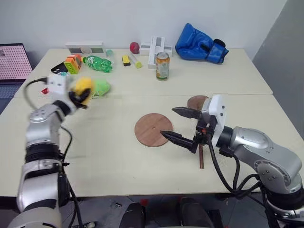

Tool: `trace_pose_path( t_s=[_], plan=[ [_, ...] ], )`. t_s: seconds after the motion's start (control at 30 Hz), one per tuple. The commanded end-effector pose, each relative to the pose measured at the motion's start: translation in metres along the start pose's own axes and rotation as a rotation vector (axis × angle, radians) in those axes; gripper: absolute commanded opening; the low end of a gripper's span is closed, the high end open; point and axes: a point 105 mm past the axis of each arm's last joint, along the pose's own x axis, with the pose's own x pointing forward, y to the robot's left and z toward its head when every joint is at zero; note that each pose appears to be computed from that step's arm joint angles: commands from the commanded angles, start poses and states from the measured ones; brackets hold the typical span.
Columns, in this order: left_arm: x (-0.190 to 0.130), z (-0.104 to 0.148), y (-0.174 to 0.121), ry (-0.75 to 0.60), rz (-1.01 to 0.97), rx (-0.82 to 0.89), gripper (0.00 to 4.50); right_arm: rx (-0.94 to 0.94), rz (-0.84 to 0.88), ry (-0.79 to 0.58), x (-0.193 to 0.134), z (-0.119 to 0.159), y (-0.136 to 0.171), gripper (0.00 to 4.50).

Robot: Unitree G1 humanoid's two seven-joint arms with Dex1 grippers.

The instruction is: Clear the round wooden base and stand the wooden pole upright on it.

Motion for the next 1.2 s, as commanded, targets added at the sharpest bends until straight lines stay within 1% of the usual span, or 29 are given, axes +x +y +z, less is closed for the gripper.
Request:
trace_pose_path(
  t_s=[0.03, 0.13, 0.2, 0.3, 0.4, 0.53, 0.57, 0.6, 0.67, 0.7, 0.93, 1.07, 1.13, 1.17, 1.2],
  plan=[
    [-0.003, -0.024, 0.024, 0.035, 0.182, -0.025, 1.75, -0.037, 0.078, -0.040, 0.005, 0.012, 0.007, 4.50],
    [0.001, -0.038, 0.016, 0.047, 0.175, -0.105, 1.75, -0.037, 0.086, -0.033, 0.005, 0.010, 0.004, 4.50],
    [0.004, -0.042, 0.011, 0.051, 0.164, -0.106, 1.75, -0.039, 0.088, -0.026, 0.004, 0.009, 0.003, 4.50],
    [0.003, -0.040, 0.014, 0.034, 0.184, -0.113, 2.23, -0.044, 0.077, -0.017, 0.003, 0.008, 0.002, 4.50],
    [0.000, -0.037, 0.020, 0.014, 0.191, -0.122, 2.88, -0.041, 0.061, -0.016, 0.001, 0.008, 0.001, 4.50],
    [-0.002, -0.031, 0.026, -0.008, 0.198, -0.143, 3.57, -0.035, 0.049, -0.013, -0.001, 0.007, 0.001, 4.50],
    [-0.002, -0.029, 0.027, -0.011, 0.203, -0.148, 3.83, -0.034, 0.048, -0.012, -0.001, 0.007, 0.001, 4.50],
    [-0.003, -0.027, 0.029, -0.018, 0.211, -0.154, 3.93, -0.031, 0.046, -0.013, -0.001, 0.006, 0.001, 4.50],
    [-0.003, -0.021, 0.032, -0.038, 0.217, -0.162, 4.34, -0.028, 0.045, -0.016, 0.000, 0.007, 0.000, 4.50],
    [-0.003, -0.019, 0.033, -0.043, 0.221, -0.161, 4.46, -0.026, 0.045, -0.018, 0.001, 0.007, 0.000, 4.50],
    [-0.004, -0.004, 0.036, -0.078, 0.224, -0.159, 4.46, -0.027, 0.044, -0.018, 0.001, 0.007, -0.002, 4.50],
    [-0.011, 0.025, 0.037, -0.157, 0.217, -0.106, 4.46, -0.047, -0.003, 0.000, -0.006, 0.006, -0.009, 4.50],
    [-0.012, 0.041, 0.016, -0.201, 0.120, -0.084, 4.46, -0.051, -0.037, 0.020, -0.014, 0.006, -0.015, 4.50],
    [-0.012, 0.049, -0.004, -0.220, 0.017, -0.074, 4.46, -0.051, -0.055, 0.036, -0.020, 0.006, -0.020, 4.50],
    [-0.015, 0.060, -0.039, -0.245, -0.151, -0.067, 4.46, -0.047, -0.081, 0.066, -0.029, 0.005, -0.026, 4.50]
  ],
)
